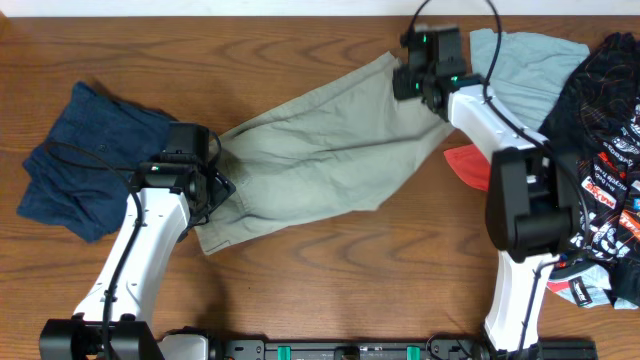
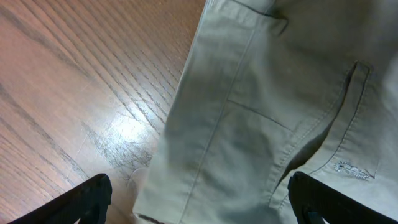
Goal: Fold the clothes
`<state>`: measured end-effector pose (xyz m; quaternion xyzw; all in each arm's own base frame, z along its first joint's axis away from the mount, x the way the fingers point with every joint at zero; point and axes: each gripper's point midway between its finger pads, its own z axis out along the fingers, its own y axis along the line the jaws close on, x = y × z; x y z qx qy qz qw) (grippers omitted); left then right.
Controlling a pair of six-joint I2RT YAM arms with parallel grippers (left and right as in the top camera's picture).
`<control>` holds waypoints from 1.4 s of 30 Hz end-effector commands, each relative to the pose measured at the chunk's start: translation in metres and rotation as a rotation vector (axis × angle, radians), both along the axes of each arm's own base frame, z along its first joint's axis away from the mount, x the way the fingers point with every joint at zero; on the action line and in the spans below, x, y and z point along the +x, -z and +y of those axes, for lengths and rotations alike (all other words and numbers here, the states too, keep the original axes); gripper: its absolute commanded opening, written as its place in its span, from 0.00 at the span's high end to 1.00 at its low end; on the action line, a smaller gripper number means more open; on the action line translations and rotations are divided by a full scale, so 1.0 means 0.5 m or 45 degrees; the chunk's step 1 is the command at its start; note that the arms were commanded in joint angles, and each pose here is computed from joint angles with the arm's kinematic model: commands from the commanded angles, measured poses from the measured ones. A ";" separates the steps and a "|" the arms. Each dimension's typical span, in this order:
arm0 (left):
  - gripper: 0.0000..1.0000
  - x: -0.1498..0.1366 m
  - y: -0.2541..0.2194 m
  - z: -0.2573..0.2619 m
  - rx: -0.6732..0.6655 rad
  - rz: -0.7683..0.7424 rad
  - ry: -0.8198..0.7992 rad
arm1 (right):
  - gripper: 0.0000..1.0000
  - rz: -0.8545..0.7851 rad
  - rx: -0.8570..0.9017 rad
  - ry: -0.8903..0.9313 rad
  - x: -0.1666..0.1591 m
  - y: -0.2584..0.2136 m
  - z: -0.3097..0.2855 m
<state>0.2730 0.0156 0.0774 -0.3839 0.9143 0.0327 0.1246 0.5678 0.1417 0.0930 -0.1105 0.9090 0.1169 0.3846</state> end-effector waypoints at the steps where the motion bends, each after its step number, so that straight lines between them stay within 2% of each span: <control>1: 0.08 0.004 -0.002 0.002 0.003 0.004 0.002 | 0.99 -0.298 0.063 -0.039 0.023 -0.235 0.036; 4: 0.08 0.004 -0.002 0.002 0.003 0.004 0.002 | 0.99 -0.333 0.072 -0.056 0.024 -0.258 0.053; 11: 0.08 0.004 -0.002 0.003 0.003 0.006 0.002 | 0.99 -0.257 0.045 -0.082 0.041 -0.153 0.090; 16: 0.08 0.001 -0.001 0.003 0.004 0.013 0.002 | 0.96 -0.275 -0.045 0.117 0.092 -0.069 0.044; 18: 0.08 0.001 -0.001 0.003 0.004 0.014 0.002 | 0.64 -0.291 -0.061 0.149 0.105 -0.053 0.032; 19: 0.08 0.000 -0.001 0.003 0.003 0.017 0.002 | 0.52 -0.296 -0.062 0.158 0.109 -0.049 0.026; 21: 0.08 -0.002 0.000 0.003 0.003 0.021 0.002 | 0.45 -0.290 -0.066 0.165 0.110 -0.044 0.019; 24: 0.08 -0.005 0.001 -0.001 -0.009 0.029 0.005 | 0.12 -0.266 -0.078 0.177 0.103 -0.053 0.005; 25: 0.07 -0.005 0.002 -0.006 -0.027 0.030 0.009 | 0.06 -0.250 -0.084 0.181 0.097 -0.058 -0.002; 27: 0.01 -0.005 0.003 -0.014 -0.059 0.030 0.015 | 0.01 -0.202 -0.099 0.185 0.079 -0.067 -0.013; 35: 0.02 -0.017 0.026 -0.017 -0.070 0.053 0.016 | 0.01 0.122 -0.184 0.152 -0.052 -0.071 -0.039; 38: 0.02 -0.025 0.044 -0.017 -0.071 0.060 0.015 | 0.08 0.253 -0.220 0.142 -0.095 -0.045 -0.049; 42: 0.02 -0.024 0.067 -0.031 -0.123 0.038 0.028 | 0.12 0.388 -0.258 0.142 -0.139 -0.017 -0.066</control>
